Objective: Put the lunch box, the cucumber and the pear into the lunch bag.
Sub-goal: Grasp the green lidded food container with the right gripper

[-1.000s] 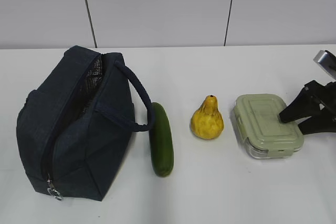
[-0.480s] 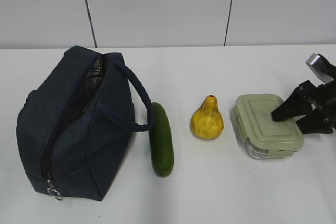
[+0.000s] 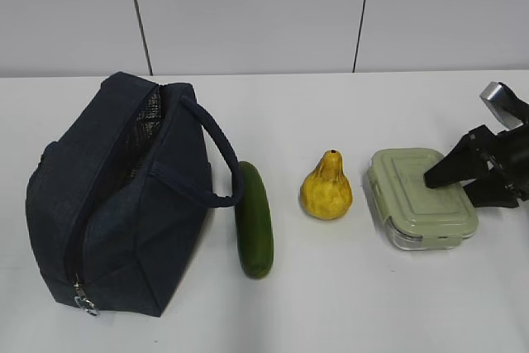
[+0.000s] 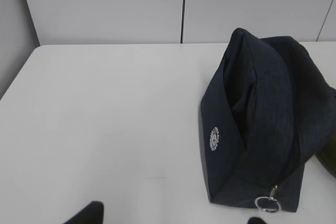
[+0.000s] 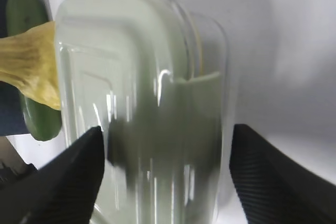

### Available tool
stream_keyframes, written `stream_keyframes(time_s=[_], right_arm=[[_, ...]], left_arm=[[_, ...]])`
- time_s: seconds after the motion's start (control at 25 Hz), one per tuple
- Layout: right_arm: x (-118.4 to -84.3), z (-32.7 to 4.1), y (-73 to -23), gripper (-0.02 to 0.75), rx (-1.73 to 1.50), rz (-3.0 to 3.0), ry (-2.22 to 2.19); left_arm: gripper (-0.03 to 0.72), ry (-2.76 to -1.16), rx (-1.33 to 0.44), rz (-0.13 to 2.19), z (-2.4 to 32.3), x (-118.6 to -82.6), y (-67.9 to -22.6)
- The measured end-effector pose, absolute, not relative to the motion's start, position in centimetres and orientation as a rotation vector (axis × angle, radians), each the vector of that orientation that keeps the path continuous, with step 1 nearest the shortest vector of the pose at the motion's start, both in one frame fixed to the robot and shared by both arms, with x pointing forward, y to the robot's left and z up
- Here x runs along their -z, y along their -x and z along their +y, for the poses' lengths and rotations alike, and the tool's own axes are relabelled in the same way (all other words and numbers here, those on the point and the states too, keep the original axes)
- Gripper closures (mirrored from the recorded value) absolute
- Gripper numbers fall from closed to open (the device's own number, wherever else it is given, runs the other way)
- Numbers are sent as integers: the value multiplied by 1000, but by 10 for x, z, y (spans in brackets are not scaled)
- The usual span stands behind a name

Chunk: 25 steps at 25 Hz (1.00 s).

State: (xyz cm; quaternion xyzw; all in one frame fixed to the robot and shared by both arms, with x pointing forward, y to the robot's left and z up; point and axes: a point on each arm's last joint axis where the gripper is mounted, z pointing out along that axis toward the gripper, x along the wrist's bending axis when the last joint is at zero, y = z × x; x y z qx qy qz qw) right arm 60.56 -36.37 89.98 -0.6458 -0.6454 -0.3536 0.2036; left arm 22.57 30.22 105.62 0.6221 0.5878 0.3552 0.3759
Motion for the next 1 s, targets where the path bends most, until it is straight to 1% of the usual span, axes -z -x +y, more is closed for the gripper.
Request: stream_keyframes(time_s=[0.64, 0.72, 0.92, 1.0], right_arm=[[-894, -363, -607, 169, 1002, -1760, 1800], [-894, -362, -607, 186, 1002, -1759, 1798], [-895, -362, -606, 258, 999, -1760, 1784], [-895, -362, -606, 265, 999, -1759, 1779]], left_arm=[[220, -1592, -909, 1504, 302, -1056, -226], [220, -1592, -909, 1504, 302, -1056, -226], [220, -1592, -909, 1504, 302, -1056, -226], [220, -1592, -909, 1504, 302, -1056, -226]])
